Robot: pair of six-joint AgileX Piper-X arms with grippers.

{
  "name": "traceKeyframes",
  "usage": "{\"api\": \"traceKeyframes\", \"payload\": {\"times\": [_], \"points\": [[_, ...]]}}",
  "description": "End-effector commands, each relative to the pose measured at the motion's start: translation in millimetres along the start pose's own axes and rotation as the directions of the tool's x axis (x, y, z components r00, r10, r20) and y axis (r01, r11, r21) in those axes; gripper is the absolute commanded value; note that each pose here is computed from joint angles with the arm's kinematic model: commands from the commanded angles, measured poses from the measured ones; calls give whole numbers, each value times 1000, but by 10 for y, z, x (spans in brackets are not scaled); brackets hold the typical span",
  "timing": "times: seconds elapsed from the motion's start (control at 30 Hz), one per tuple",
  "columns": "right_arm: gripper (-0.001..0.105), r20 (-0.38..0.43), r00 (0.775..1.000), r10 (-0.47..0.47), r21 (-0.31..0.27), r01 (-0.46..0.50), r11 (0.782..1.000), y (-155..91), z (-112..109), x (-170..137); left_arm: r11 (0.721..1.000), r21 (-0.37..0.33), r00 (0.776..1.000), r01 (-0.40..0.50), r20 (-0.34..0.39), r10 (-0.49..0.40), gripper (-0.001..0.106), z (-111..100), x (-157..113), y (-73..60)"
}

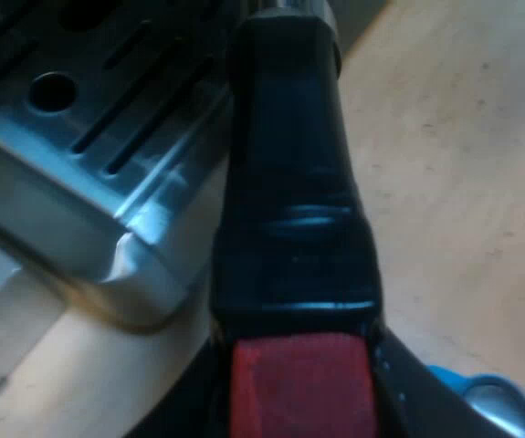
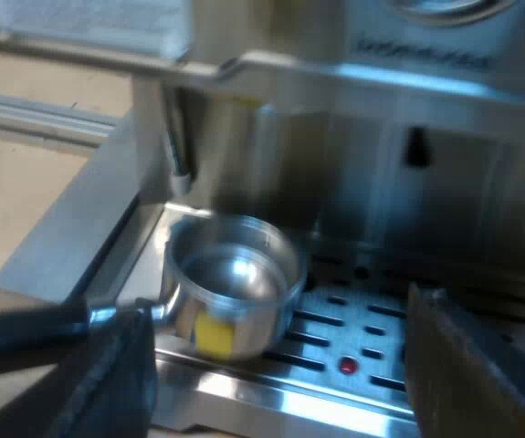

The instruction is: Put the handle in the coffee machine

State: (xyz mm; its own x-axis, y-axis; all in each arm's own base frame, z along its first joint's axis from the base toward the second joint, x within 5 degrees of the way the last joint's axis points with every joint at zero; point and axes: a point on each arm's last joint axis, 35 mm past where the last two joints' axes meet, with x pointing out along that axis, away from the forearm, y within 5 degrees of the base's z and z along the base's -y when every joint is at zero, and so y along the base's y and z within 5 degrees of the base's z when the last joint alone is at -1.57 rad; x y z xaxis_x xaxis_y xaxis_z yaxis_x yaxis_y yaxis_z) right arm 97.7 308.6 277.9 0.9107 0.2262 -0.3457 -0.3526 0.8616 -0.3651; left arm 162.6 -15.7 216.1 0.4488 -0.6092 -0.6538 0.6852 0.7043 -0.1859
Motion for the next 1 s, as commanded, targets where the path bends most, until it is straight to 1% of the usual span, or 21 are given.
{"api": "traceKeyframes", "payload": {"times": [0.03,0.1,0.2,0.23,0.37,0.47,0.5,0.53,0.57,0.6,0.67,0.73,0.77,0.8,0.9,1.0], "points": [[60,21,1000,-17,2,17,1000,118,1,79,1000,15,998,7,69,-8,0,86,-28,48],[60,13,1000,-19,-17,19,1000,171,-43,118,1000,16,997,12,69,-13,0,85,-11,65],[60,6,1000,-20,-28,20,999,205,-75,143,999,29,997,19,71,-21,0,83,-12,61],[60,7,1000,-20,-23,20,1000,210,-76,147,999,40,997,17,72,-20,0,85,-12,62],[60,20,1000,2,26,-3,1000,222,-48,146,998,54,996,33,79,-37,0,90,-9,52],[60,45,998,-41,59,38,998,253,-50,188,997,52,995,49,85,-54,0,90,1,55],[60,64,996,-57,85,51,995,270,-50,203,997,46,995,55,80,-59,0,84,14,63],[60,66,996,-61,86,55,995,274,-62,208,997,44,995,57,78,-60,0,82,20,67],[60,92,994,-66,119,54,991,299,-89,229,997,38,995,60,72,-63,0,75,33,76],[60,107,992,-70,138,54,989,314,-127,244,998,26,996,65,64,-66,0,62,51,91],[60,122,989,-87,146,69,987,325,-179,261,997,18,996,69,57,-70,0,53,67,103],[60,139,984,-111,114,96,989,330,-246,278,997,15,996,71,54,-72,0,50,73,107],[60,162,980,-113,110,96,989,339,-278,289,997,15,996,73,55,-74,0,50,77,110],[60,175,978,-112,91,98,991,351,-316,300,996,47,994,69,82,-73,0,138,54,136],[60,217,969,-118,85,102,991,404,-354,339,996,51,993,76,89,-80,0,198,63,176],[60,240,963,-123,69,109,992,482,-396,394,995,40,991,95,86,-98,0,235,95,223]]}}
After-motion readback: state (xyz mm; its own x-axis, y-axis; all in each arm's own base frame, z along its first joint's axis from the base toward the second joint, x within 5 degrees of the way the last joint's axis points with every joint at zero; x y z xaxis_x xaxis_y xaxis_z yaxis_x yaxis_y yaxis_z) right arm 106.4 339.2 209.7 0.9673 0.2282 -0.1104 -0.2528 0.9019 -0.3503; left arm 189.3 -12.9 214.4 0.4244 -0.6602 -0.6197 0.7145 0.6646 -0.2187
